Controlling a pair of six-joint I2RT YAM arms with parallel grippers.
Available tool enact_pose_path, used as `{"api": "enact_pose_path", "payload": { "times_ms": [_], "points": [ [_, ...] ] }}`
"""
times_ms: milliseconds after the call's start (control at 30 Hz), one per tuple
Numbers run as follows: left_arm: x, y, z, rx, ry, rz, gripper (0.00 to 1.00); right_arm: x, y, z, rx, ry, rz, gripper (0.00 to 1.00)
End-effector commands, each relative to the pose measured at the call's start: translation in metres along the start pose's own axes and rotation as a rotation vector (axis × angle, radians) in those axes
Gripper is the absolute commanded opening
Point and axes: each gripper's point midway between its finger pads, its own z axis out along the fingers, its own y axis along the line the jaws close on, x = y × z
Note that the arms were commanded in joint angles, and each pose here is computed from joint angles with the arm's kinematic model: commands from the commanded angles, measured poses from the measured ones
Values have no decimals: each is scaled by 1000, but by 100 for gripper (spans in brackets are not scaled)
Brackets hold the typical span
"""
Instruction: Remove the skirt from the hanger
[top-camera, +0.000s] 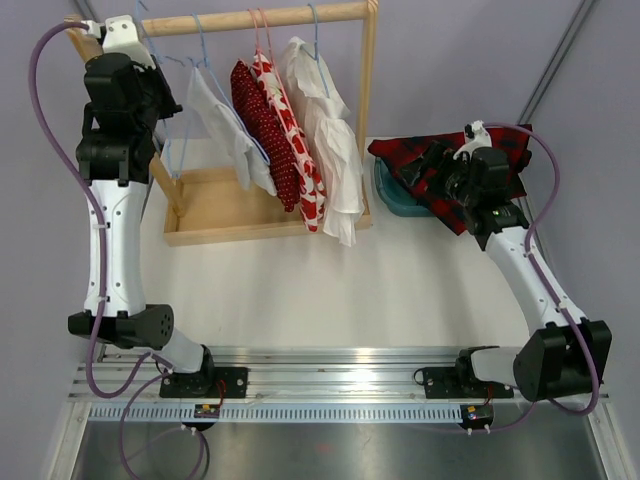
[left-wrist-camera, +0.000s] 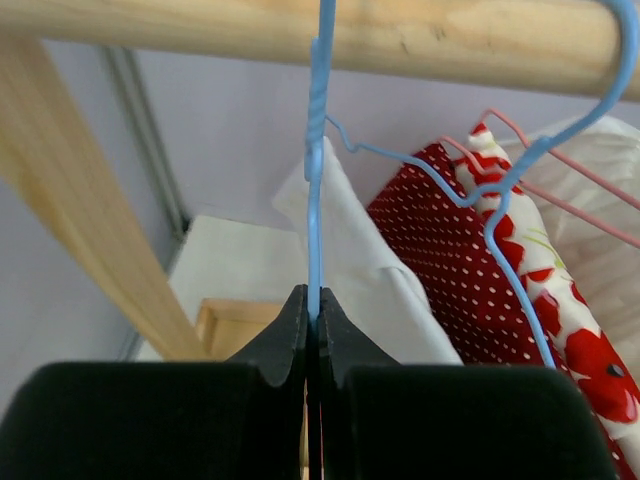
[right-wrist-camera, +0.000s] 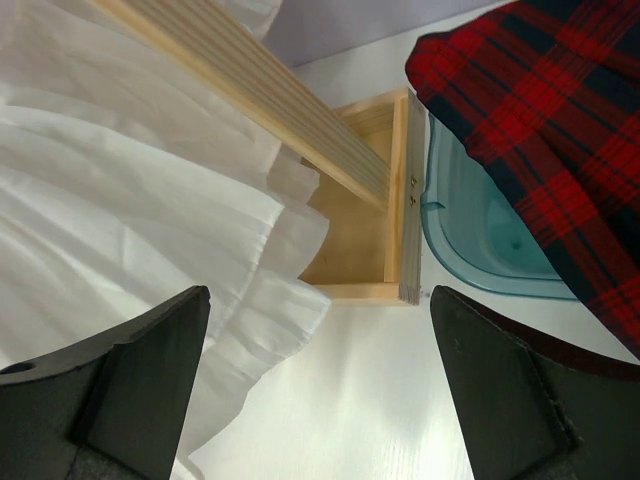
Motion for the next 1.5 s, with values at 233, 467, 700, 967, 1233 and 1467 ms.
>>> {"api": "enact_pose_path", "payload": {
  "times_ms": [233,467,700,967,1233,1467],
  "points": [
    [24,-17,-7,246,50,-108,0,-15,37,-38,-116,-57,-11,100],
    [6,-16,-36,244,44,-90,32,-22,45,-57,-120,-93,-28,100],
    [-32,-26,-77,297,-64,-95,53,-24,54,-69,-152,-105,-24,99],
    [-12,-66,-69,420,-19,-125,49,-23,56,-75,-153,-106,-29,99],
    [20,-84,-19,390,53,-128,42,-22,53,-80,-139,-116,-42,99],
    [41,-79,11,318,97,-135,26,-21,51,-82,-132,-122,-46,100]
  ]
}}
